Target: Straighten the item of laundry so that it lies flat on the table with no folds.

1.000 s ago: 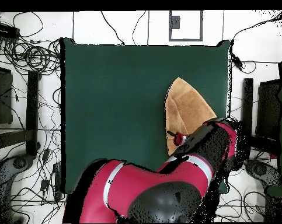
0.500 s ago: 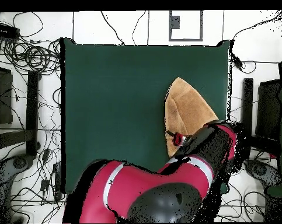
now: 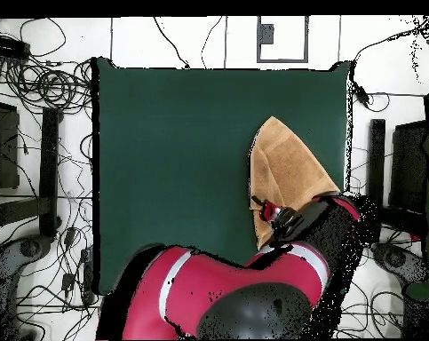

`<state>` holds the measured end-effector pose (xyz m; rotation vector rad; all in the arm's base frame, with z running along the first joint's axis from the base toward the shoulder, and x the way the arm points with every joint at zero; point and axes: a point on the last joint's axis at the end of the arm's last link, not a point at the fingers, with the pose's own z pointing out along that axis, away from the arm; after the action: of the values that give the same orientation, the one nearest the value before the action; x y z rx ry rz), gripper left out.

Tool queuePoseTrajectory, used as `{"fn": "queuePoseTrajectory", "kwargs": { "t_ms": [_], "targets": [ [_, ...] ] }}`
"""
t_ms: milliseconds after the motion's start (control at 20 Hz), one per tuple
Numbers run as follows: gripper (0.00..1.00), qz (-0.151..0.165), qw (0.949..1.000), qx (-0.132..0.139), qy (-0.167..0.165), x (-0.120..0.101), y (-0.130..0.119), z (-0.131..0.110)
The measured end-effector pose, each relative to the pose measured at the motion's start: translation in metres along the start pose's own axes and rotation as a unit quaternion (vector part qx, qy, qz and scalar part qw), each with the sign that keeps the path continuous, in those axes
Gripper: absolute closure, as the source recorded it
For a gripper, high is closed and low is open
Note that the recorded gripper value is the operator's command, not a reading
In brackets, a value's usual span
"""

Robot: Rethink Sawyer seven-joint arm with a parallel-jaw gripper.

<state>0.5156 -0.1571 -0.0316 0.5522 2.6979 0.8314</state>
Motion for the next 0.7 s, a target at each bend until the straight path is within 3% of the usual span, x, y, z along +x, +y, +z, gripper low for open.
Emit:
{"fn": "queuePoseTrajectory", "kwargs": {
  "t_ms": [250,700],
  "targets": [
    [0.00,0.048,0.9979,-0.008,-0.042,0.0082,0.0003,0.0039],
    [0.00,0.059,0.9970,-0.013,-0.048,0.0105,0.0018,0.0035]
  ]
}}
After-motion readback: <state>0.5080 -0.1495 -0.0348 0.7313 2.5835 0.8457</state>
